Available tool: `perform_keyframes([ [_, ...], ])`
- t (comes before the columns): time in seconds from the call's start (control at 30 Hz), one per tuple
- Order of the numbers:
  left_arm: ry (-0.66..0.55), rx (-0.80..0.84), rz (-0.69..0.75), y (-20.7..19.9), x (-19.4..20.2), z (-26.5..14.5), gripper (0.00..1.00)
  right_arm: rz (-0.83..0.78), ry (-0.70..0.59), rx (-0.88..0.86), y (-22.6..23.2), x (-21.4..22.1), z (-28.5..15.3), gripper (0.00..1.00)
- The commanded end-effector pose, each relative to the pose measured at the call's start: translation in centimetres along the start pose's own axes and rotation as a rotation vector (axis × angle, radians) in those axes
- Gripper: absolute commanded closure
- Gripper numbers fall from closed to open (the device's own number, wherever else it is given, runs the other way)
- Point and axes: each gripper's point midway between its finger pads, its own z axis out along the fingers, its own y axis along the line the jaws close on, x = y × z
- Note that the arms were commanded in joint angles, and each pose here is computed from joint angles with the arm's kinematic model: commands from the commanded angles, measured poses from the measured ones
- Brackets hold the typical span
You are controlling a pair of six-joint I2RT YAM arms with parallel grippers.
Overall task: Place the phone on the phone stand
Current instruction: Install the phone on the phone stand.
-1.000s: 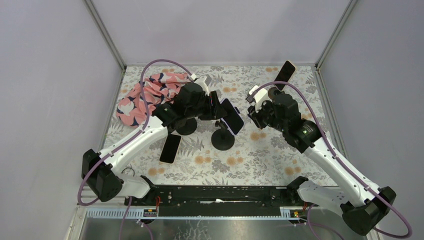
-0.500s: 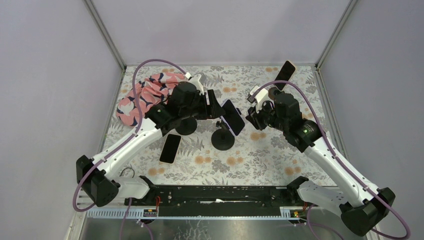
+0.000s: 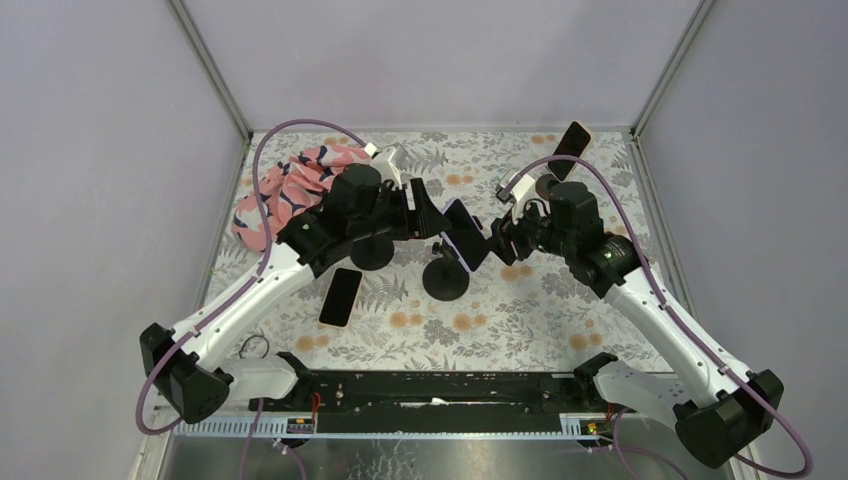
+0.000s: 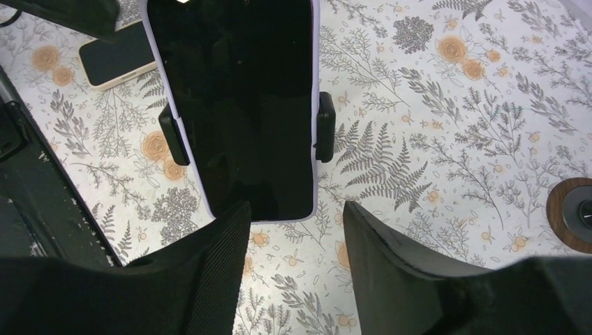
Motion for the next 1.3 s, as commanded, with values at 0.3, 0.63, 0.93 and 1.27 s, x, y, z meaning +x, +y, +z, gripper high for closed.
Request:
perform_keyframes([
  [0.3, -0.098, 0.118, 0.022, -2.1, -1.0, -3.1, 0.24, 0.057, -0.025, -0.092, -0.2, -0.6, 0.2, 0.29],
  [0.63, -0.139, 0.214, 0.007, -1.5, 1.6, -4.2, 0.23, 0.097, -0.024, -0.146, -0.6, -1.0, 0.7, 0.19],
  [0.93, -0.261, 0.31, -0.032, -1.3, 3.0, -4.6, 0.01, 0.127, -0.054, -0.197, -1.2, -1.4, 0.0, 0.13],
  [1.27, -0.297, 0.305, -0.033, -1.9, 3.9, -2.8, 0.04, 0.109, -0.092, -0.248, -2.0, -1.8, -0.2, 0.01],
])
